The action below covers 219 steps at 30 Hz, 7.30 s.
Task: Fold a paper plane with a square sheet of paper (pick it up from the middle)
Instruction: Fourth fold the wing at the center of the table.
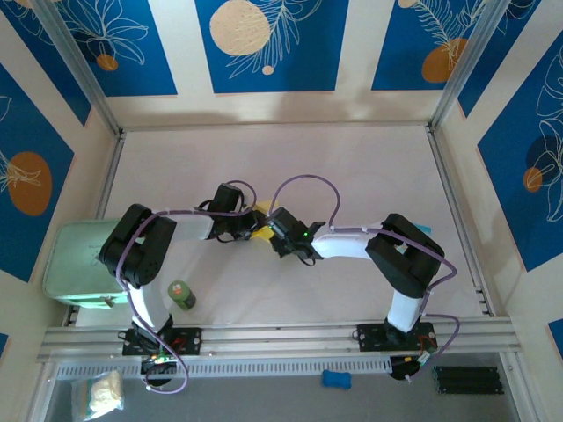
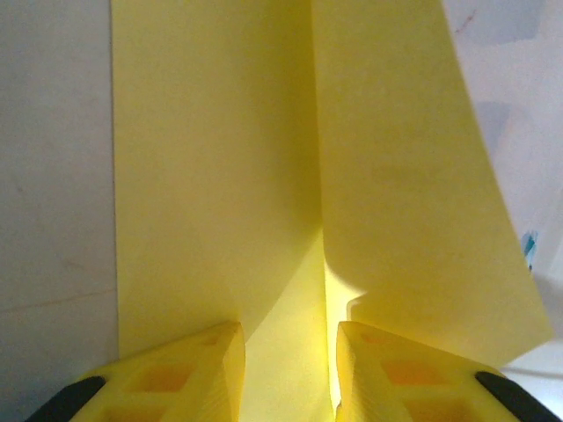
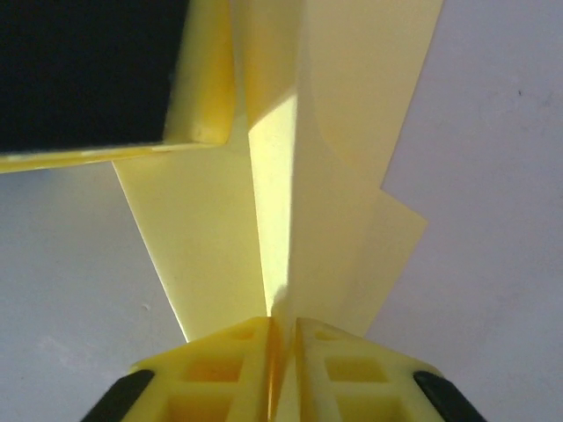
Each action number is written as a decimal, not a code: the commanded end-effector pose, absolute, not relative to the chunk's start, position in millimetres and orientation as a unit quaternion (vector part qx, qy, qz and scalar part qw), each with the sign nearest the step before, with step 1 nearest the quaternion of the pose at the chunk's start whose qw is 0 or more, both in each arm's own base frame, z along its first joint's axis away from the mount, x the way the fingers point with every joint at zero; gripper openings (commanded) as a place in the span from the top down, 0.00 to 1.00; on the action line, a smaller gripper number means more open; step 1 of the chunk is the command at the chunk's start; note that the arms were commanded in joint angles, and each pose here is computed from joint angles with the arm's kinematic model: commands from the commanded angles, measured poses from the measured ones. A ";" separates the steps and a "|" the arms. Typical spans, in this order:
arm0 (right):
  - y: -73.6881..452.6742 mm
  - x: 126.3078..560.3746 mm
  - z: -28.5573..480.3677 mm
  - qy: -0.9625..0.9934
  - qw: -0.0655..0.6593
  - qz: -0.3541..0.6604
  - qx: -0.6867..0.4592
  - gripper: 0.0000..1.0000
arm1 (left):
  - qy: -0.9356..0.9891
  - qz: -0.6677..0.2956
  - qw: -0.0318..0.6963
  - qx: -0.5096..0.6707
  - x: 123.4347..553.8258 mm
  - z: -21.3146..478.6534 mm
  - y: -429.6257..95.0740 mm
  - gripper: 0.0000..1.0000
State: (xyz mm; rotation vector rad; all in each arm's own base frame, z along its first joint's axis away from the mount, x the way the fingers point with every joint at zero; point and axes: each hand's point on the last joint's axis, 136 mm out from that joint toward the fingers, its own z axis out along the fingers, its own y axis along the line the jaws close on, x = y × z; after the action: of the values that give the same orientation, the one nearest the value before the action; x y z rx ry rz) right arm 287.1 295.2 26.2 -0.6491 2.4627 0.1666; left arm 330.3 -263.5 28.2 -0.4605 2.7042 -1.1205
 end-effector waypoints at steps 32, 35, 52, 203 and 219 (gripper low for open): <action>307.0 281.7 27.3 0.914 0.182 0.309 -0.189 0.95 | 0.899 -0.386 0.138 -0.153 319.0 44.9 -249.5 0.73; 306.1 283.2 26.5 0.913 0.168 0.329 -0.176 0.95 | 0.888 -0.412 0.144 -0.142 320.3 49.0 -256.2 0.73; 302.7 281.3 16.2 0.913 0.132 0.355 -0.153 0.95 | 0.885 -0.429 0.144 -0.107 327.6 49.0 -270.7 0.66; 283.0 280.5 -20.7 0.928 -0.025 0.371 -0.027 0.92 | 0.862 -0.482 0.148 -0.048 340.6 55.6 -292.0 0.77; 283.9 279.7 -20.9 0.927 -0.027 0.374 -0.027 0.91 | 0.870 -0.472 0.133 -0.053 342.7 39.7 -293.4 0.78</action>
State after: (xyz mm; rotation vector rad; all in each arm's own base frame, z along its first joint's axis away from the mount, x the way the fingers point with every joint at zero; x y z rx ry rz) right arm 291.0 297.7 15.9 -0.1371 2.8432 1.3305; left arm 340.0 -291.9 44.0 -0.1845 2.5172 -1.3879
